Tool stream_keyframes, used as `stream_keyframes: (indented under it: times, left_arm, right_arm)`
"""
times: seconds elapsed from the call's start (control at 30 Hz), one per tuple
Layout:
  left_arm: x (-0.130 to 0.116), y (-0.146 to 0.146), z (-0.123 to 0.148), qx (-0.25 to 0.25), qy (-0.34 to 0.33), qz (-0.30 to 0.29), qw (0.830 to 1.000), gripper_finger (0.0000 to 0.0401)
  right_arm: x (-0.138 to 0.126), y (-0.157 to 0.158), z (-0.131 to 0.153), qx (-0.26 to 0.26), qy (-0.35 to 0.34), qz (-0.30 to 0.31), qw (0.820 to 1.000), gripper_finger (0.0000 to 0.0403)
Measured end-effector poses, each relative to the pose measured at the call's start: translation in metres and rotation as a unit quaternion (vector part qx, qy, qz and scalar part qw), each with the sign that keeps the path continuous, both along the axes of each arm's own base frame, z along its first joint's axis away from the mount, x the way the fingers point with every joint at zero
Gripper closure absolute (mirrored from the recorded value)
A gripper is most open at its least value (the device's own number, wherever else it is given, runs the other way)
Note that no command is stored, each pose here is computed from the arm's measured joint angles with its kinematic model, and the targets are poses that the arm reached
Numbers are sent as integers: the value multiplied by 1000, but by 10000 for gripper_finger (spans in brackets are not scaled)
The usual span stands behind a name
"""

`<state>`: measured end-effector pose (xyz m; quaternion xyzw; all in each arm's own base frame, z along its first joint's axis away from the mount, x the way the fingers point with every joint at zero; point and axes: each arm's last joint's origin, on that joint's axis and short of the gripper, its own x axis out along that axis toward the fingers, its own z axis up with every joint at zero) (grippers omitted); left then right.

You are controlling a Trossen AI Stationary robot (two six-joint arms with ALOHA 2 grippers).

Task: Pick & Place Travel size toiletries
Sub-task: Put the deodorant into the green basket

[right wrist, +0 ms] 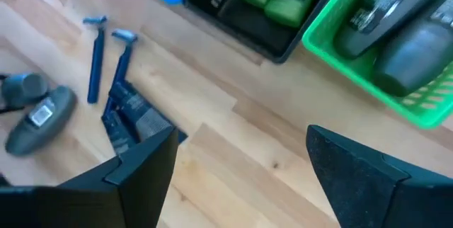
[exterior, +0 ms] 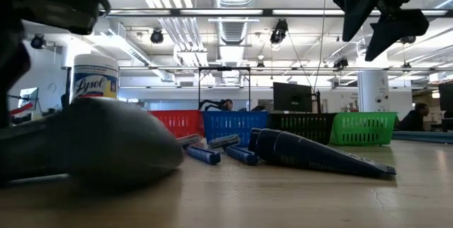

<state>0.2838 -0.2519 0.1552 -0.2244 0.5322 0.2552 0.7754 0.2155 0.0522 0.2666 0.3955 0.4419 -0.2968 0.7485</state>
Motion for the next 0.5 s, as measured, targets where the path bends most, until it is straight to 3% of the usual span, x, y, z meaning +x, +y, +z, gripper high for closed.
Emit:
stream_keyframes:
  times: [0.13, 0.27, 0.4, 0.5]
  left_arm:
    - [1, 1, 0, 14, -10, 2, 1000, 219]
    - [1, 2, 0, 24, -14, -6, 1000, 220]
    - [1, 3, -1, 35, -20, -7, 999, 220]
    - [1, 4, -1, 39, -22, -6, 999, 220]
  right_arm:
    - [0, 8, -2, 25, -8, 21, 999, 107]
    - [9, 23, -15, 79, -74, 48, 993, 111]
    - [28, 35, -43, 151, -198, 77, 965, 113]
    - [40, 37, -71, 182, -246, 57, 950, 110]
